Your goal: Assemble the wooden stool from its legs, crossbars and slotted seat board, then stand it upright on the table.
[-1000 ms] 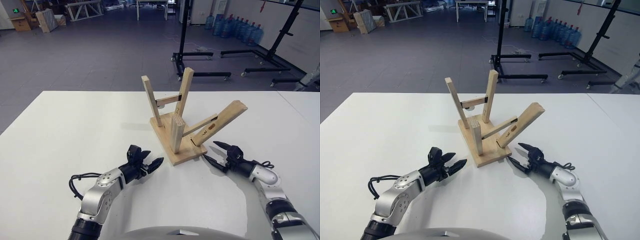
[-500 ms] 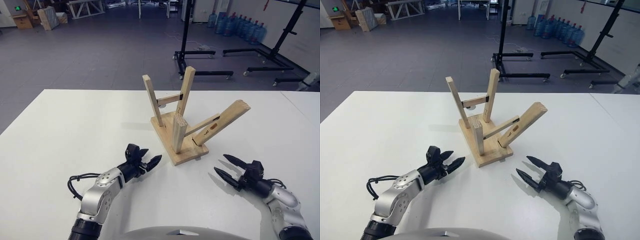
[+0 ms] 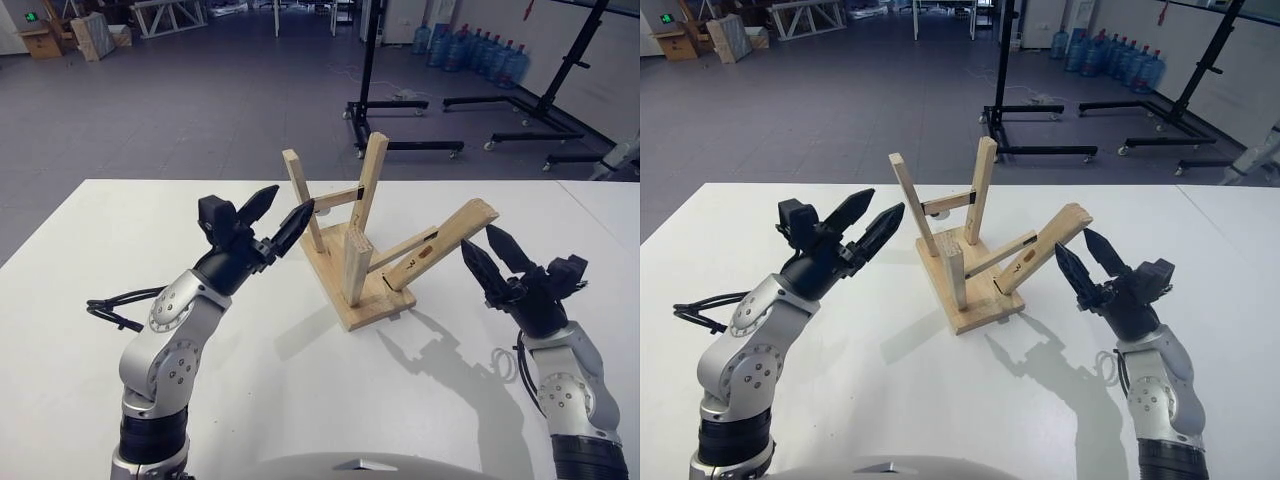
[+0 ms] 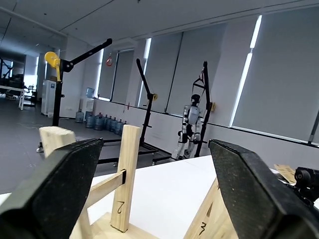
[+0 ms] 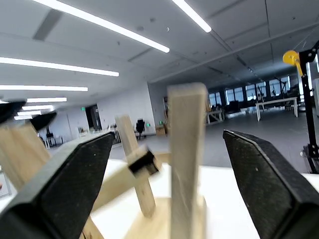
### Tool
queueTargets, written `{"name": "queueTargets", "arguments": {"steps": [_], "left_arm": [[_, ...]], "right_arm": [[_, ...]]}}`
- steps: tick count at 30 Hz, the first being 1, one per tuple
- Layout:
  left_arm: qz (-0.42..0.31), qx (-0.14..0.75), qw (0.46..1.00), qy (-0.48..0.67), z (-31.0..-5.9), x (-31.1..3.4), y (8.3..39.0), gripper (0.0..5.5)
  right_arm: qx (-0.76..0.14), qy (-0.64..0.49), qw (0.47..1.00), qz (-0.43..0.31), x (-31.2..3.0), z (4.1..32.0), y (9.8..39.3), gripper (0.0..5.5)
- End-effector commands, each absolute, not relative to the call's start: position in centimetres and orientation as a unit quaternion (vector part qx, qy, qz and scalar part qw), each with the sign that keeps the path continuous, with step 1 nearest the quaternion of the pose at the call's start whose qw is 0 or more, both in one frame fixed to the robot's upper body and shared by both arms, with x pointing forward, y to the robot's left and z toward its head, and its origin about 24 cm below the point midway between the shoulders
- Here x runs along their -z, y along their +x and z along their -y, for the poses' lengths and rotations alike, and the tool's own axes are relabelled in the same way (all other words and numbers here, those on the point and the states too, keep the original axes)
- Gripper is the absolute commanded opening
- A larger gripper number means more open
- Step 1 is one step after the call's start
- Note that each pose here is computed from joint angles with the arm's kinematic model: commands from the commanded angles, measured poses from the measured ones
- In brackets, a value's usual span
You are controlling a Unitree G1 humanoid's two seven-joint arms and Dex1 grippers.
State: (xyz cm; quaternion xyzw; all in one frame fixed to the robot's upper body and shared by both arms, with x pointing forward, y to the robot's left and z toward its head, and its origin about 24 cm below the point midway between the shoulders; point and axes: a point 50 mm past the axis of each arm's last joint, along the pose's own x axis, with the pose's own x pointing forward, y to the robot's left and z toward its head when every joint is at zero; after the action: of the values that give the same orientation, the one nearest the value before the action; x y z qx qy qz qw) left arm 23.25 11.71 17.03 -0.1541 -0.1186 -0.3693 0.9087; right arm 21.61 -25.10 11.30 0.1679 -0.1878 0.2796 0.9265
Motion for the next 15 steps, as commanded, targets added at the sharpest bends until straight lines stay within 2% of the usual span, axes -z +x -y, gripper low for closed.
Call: {"name": "queueTargets", "arguments": {"steps": [1,8,15], "left_arm": [[0.097,0.391,0.904,-0.146,-10.8,-17.2,23.2,3.89],[0.046,0.407,0.901,-0.141,-9.7,-15.8,23.8,3.89],[0.030,0.423,0.897,-0.127,-9.0,-15.6,23.9,3.89]], "right_arm": [[-0.272,0.177,0.919,0.223,-13.6,24.4,22.3,4.02],[-0.288,0.158,0.907,0.264,-16.7,22.8,23.0,4.02],[-0.278,0.063,0.909,0.305,-18.8,21.5,23.9,4.02]]}}
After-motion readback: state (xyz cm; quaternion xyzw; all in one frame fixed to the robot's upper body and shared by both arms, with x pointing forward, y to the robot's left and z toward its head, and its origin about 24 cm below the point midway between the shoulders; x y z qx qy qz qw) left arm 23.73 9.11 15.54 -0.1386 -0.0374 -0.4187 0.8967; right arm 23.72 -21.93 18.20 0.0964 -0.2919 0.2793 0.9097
